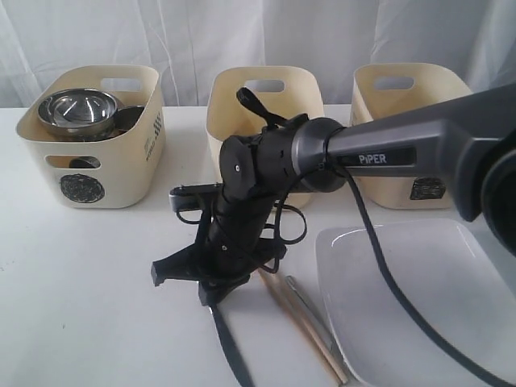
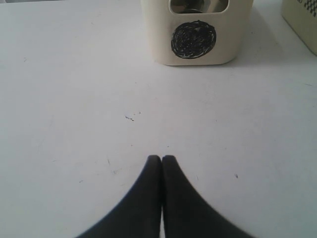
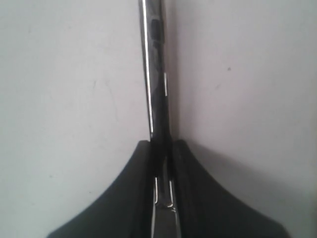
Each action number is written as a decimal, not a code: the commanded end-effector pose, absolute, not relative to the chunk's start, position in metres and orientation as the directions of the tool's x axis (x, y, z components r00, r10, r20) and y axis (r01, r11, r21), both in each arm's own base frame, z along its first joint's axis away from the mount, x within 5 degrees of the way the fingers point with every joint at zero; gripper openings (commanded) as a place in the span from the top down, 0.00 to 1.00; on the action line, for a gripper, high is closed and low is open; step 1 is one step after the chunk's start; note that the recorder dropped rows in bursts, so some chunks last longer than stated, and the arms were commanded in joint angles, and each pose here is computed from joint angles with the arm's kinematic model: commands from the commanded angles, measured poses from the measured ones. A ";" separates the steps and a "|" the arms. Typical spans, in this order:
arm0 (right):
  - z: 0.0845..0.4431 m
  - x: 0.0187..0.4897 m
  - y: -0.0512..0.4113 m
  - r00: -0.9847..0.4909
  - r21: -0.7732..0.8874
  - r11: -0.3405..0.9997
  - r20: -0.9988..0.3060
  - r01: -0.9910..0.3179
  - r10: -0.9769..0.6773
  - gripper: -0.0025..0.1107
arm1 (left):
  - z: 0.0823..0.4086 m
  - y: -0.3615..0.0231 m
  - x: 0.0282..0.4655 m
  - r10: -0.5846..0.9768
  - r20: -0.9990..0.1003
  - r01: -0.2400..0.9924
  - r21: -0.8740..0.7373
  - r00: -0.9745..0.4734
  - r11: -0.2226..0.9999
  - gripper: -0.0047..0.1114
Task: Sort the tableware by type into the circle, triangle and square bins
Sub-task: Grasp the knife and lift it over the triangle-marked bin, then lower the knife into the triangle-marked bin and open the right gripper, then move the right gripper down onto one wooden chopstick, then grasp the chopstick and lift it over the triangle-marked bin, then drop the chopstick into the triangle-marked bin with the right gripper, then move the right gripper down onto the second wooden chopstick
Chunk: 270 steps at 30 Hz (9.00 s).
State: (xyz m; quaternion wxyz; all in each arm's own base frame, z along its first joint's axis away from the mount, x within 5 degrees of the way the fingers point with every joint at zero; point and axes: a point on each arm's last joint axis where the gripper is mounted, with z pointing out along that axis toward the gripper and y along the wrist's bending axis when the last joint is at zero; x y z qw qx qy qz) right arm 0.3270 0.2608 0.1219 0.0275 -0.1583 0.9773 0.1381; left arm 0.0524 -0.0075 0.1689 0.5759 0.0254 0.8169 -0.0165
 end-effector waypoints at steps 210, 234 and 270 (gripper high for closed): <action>0.262 0.390 0.189 0.012 0.243 0.961 -0.969 -0.130 0.247 0.98 | 0.168 -0.008 0.052 0.024 -0.942 0.066 0.002 -0.336 0.998 0.96; 0.253 0.403 0.159 -0.131 0.247 0.964 -0.963 -0.096 0.234 0.71 | 0.168 -0.008 0.052 0.024 -0.942 0.066 0.002 -0.336 0.998 0.96; 0.208 0.259 0.191 -0.853 -0.033 0.871 -0.189 -0.490 -0.487 0.89 | 0.168 -0.008 0.052 0.024 -0.942 0.066 0.002 -0.336 0.998 0.96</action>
